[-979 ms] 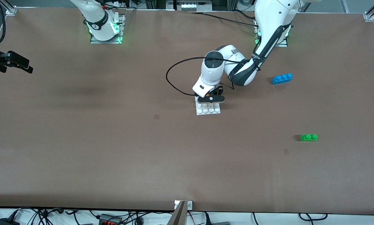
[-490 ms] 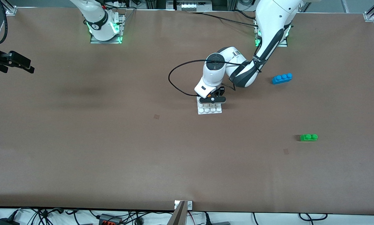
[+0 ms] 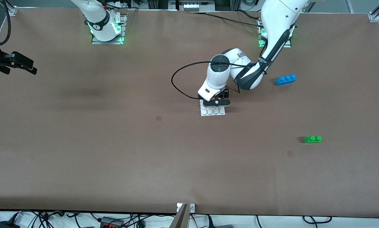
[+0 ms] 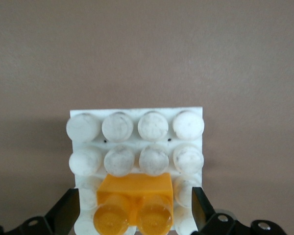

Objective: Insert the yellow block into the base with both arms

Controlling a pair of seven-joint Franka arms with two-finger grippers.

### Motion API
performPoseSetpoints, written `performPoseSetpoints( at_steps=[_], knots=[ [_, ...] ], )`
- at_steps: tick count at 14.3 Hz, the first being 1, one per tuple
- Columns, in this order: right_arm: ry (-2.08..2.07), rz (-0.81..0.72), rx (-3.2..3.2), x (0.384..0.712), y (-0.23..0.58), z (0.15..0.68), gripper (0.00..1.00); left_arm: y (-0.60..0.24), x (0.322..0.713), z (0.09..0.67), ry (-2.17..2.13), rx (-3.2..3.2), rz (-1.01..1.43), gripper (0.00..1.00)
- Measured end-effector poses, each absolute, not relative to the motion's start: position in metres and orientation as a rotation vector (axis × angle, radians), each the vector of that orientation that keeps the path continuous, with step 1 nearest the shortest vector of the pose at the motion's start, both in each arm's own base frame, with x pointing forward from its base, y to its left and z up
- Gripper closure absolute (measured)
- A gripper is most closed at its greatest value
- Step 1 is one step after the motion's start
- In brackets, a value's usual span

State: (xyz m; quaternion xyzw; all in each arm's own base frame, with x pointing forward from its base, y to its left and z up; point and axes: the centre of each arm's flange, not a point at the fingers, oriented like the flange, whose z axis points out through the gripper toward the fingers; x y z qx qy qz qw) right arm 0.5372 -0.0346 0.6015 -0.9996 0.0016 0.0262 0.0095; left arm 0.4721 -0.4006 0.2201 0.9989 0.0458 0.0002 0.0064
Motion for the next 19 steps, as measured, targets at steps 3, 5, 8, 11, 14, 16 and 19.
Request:
performPoseSetpoints(
  at_steps=[3,5,8,11,14,16,19],
  knots=[
    [0.004,0.082,-3.122,0.537,-0.034,0.602,0.00,-0.379,0.501,0.252,0.231,3.095,0.029,0.00],
    [0.003,0.081,-3.122,0.537,-0.034,0.602,0.00,-0.350,0.526,0.271,0.313,3.074,0.074,0.00],
    [0.001,0.082,-3.122,0.537,-0.033,0.602,0.00,-0.307,0.556,0.302,0.291,3.093,0.131,0.00],
    [-0.003,0.081,-3.122,0.537,-0.032,0.602,0.00,-0.246,0.577,0.344,0.257,3.162,0.139,0.00],
    [-0.004,0.081,-3.122,0.537,-0.031,0.602,0.00,-0.204,0.577,0.387,0.208,3.230,0.099,0.00],
    [-0.004,0.081,-3.122,0.537,-0.031,0.602,0.00,-0.184,0.570,0.413,0.179,3.215,0.004,0.00],
    [-0.004,0.081,-3.122,0.537,-0.031,0.602,0.00,-0.124,0.577,0.457,0.092,3.201,-0.089,0.00]
  ],
)
